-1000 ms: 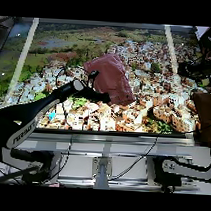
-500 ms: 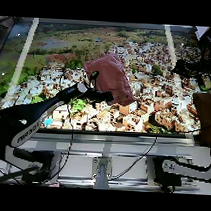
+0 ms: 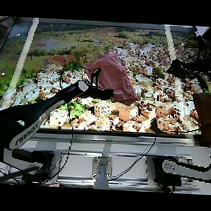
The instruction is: Fold the clothes and pants, and hang the long-sleeved shirts on hangers.
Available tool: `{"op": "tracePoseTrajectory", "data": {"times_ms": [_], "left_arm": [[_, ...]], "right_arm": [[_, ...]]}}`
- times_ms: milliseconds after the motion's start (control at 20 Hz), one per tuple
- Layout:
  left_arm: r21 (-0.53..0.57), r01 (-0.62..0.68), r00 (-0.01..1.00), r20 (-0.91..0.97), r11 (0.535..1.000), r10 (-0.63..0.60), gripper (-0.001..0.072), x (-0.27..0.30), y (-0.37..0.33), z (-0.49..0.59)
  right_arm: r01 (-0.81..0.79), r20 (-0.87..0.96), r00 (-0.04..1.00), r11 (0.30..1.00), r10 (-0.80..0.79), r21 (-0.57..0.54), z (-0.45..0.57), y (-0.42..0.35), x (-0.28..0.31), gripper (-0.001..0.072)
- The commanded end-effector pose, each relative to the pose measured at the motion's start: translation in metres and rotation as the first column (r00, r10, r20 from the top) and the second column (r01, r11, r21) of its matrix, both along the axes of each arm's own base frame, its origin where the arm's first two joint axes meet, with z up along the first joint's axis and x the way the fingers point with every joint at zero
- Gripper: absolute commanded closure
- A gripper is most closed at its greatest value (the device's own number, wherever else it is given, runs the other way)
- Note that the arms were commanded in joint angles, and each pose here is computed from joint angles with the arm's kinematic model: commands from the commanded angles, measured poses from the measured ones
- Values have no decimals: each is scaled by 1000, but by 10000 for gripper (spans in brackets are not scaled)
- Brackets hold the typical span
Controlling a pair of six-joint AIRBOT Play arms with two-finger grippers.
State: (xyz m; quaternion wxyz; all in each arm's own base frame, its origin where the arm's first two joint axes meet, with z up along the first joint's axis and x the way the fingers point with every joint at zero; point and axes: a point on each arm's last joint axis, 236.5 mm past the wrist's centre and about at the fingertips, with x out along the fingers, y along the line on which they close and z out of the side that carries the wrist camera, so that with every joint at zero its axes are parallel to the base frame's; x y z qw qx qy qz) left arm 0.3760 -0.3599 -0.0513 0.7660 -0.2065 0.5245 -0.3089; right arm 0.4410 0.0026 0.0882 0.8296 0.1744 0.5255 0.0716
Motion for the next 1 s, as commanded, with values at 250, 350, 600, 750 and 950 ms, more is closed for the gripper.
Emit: {"op": "tracePoseTrajectory", "data": {"times_ms": [250,350,600,750,950], "left_arm": [[-133,17,921,387,991,36,694,32,2,169],[-154,-3,904,422,988,68,694,35,6,186],[-163,-25,893,440,986,95,694,41,9,192],[-167,-37,887,449,985,110,694,44,11,194],[-169,-43,884,453,985,117,694,46,11,195]], "right_arm": [[-155,-62,987,984,150,-86,-12,0,-21,688],[-365,-93,930,923,355,-123,-21,6,-40,688],[-448,-267,847,887,460,109,-75,42,-105,688],[-486,-291,778,827,557,283,-115,91,-149,688],[-596,-195,708,723,679,350,-144,160,-178,395]]}}
